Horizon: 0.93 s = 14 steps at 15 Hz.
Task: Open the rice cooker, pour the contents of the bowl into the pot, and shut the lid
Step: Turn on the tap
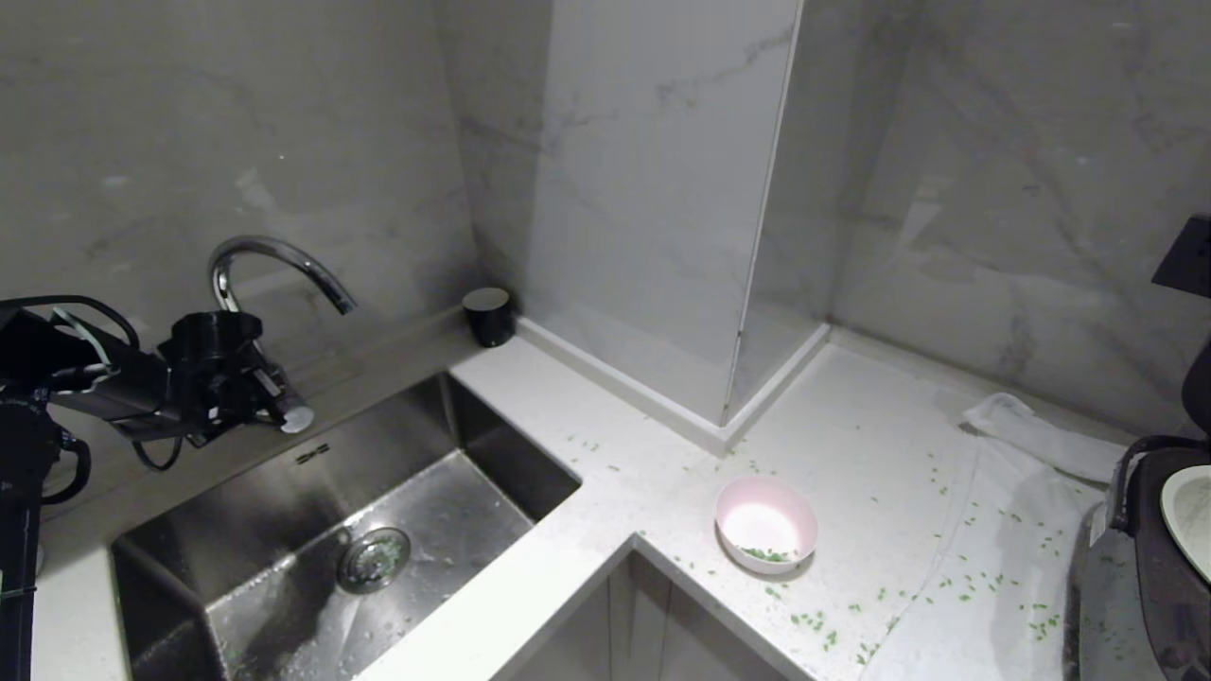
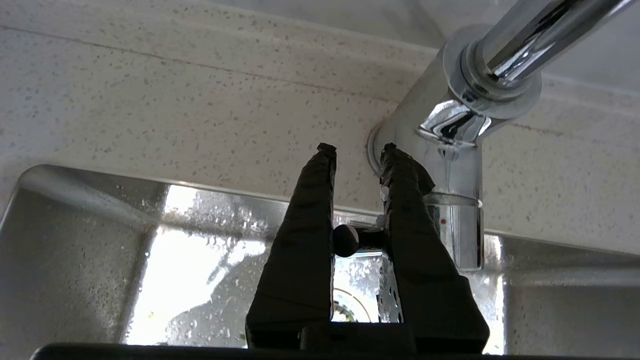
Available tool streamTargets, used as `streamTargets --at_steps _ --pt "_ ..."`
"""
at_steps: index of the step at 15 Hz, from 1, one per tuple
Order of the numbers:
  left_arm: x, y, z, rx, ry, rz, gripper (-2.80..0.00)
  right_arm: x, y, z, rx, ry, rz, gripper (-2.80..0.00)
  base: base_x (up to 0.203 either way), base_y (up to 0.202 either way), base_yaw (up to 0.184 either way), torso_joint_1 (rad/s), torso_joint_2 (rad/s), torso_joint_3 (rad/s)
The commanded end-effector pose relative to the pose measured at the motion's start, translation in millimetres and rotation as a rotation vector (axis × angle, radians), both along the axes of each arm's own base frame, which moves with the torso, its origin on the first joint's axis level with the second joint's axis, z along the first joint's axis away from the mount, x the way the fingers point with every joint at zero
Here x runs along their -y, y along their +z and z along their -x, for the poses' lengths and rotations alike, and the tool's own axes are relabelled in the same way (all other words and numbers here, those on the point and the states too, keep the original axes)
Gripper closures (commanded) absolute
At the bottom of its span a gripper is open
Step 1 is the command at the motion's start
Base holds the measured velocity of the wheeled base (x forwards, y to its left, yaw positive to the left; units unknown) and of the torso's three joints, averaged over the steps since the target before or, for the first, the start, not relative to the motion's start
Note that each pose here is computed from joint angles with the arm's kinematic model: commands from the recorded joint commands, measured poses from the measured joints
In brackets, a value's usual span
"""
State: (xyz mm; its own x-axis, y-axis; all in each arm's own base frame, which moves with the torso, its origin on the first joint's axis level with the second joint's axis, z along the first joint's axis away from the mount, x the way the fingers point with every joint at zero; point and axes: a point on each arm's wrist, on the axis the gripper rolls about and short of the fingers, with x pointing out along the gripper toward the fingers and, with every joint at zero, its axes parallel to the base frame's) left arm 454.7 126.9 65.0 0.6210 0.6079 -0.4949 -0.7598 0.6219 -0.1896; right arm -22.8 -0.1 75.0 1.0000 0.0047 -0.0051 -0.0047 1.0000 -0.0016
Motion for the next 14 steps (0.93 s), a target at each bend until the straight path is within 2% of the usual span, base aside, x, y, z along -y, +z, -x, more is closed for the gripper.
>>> streamTargets --at_steps 1,14 --pt "1.2 4.7 2.3 0.006 0.0 -0.005 0.0 0.0 -0.4 -0.1 -0.001 0.001 0.0 0.0 0.0 0.0 0.0 0.0 0.0 0.0" --pt "-1.7 5.5 -3.0 0.018 0.0 -0.016 0.0 0.0 -0.5 -0.2 -0.002 0.001 0.0 0.0 0.0 0.0 0.0 0.0 0.0 0.0"
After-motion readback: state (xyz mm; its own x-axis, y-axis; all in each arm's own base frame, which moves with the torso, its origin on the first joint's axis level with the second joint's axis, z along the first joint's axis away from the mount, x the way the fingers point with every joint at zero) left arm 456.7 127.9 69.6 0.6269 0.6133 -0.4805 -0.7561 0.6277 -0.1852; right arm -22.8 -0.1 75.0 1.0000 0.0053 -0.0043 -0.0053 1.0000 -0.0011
